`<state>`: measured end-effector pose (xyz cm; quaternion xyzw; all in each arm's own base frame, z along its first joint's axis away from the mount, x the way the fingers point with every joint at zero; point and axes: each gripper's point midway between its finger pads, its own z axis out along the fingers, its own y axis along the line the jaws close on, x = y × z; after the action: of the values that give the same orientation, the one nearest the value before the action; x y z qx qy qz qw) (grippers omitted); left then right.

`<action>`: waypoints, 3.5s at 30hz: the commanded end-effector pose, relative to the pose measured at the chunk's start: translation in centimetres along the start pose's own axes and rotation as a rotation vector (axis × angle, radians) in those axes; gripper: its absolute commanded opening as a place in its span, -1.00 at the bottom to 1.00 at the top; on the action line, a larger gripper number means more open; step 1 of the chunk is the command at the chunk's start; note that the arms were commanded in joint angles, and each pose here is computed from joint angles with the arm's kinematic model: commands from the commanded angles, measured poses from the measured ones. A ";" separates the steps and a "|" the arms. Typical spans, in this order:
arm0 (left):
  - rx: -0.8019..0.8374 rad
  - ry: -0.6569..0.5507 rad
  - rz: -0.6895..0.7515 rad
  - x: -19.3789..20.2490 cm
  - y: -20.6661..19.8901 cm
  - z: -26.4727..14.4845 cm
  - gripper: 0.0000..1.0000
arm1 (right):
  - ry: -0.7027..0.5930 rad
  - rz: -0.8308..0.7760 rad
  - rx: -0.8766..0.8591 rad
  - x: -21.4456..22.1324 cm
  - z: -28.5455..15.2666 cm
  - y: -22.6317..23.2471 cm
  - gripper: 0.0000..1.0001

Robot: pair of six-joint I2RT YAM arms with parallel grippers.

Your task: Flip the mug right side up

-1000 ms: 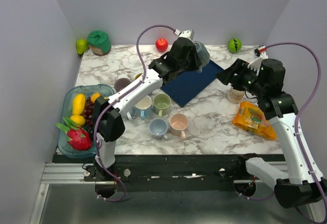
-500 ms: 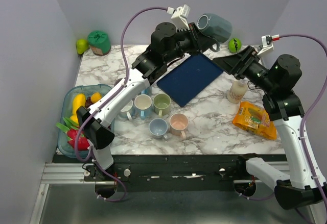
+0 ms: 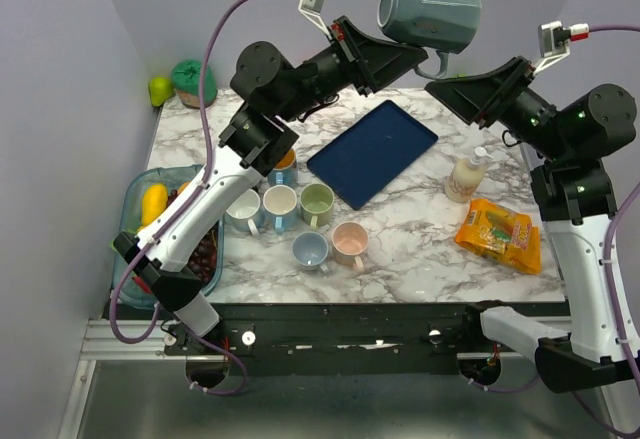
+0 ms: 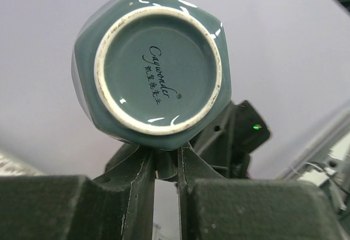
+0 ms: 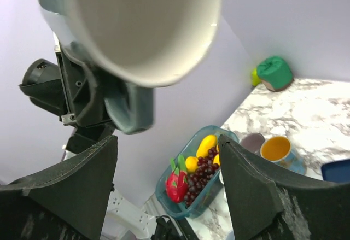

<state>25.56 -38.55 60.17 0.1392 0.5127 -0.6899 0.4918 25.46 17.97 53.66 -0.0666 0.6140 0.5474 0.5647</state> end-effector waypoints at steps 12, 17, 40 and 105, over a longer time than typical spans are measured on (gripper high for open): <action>0.313 -0.092 0.037 -3.5 -9.2 -2.7 -1.00 | 0.067 -0.016 -0.375 -1.8 -0.3 8.0 0.43; 0.327 -0.094 0.029 -3.5 -9.2 -2.5 -1.00 | 0.067 -0.048 -0.367 -1.5 -0.5 7.9 0.42; 0.343 -0.069 -0.070 -1.8 -7.2 -1.6 -1.00 | -0.034 0.027 -0.384 -3.8 1.4 6.8 -0.56; -1.458 -0.234 0.664 -9.3 3.7 -38.8 0.93 | 1.088 -0.629 0.112 44.1 5.5 -5.7 -0.99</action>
<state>21.20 -0.64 47.98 -0.1627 0.7008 -0.0098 0.6944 16.23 40.53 15.45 -0.4725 0.8196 0.2072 0.2491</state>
